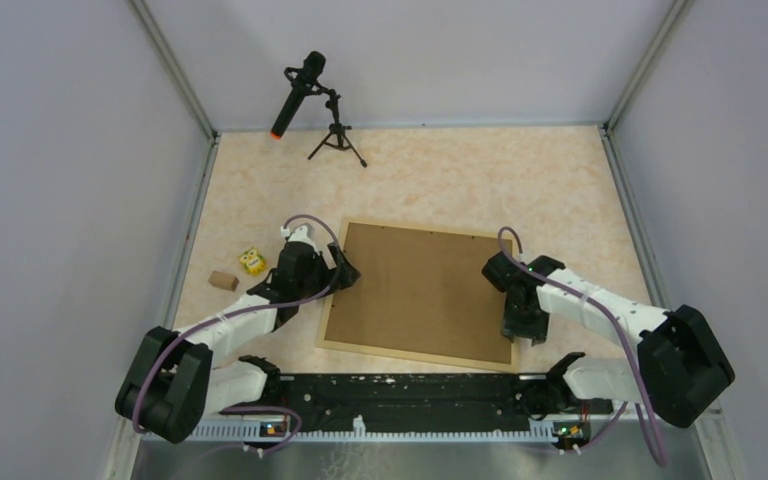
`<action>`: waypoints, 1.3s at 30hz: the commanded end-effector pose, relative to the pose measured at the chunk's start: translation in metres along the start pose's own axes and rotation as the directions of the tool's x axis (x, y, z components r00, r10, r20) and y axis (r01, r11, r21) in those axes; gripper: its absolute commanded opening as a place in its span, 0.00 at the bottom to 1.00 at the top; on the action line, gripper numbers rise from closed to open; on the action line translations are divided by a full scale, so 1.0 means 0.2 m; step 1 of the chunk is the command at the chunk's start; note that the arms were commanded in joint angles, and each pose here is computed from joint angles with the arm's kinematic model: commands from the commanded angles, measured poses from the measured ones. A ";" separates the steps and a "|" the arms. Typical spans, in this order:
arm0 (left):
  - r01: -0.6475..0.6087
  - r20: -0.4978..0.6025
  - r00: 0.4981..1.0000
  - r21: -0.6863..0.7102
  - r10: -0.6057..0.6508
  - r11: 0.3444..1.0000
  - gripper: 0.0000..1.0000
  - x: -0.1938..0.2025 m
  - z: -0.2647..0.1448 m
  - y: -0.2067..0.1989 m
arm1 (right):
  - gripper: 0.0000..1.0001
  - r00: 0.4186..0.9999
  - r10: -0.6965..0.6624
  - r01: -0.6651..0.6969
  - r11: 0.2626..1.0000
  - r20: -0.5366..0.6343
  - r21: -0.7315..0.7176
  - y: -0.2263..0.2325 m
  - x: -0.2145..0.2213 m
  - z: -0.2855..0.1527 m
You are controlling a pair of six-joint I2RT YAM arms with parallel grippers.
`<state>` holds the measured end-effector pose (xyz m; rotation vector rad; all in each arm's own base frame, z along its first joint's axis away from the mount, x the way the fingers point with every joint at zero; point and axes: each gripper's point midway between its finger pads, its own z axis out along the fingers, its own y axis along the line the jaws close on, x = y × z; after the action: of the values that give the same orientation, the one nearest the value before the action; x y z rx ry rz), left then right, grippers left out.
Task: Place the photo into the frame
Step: Install the photo frame at the center of the board.
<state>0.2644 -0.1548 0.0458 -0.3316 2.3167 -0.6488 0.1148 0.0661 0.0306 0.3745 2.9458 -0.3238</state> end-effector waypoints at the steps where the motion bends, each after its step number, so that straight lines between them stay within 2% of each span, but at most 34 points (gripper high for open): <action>1: 0.004 -0.053 0.999 0.008 -0.004 1.000 0.98 0.07 0.00 0.01 | 0.43 1.000 -0.007 0.007 1.000 0.006 -0.021 0.03 0.00 0.02; 39: 0.012 -0.054 0.998 0.017 -0.011 1.000 0.98 0.06 0.00 0.01 | 0.42 0.998 -0.050 0.056 0.989 0.048 -0.135 0.34 -0.16 0.15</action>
<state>0.2647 -0.1544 0.0463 -0.3353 2.3177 -0.6602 0.1212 0.0728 0.0246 0.1962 3.0412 -0.3848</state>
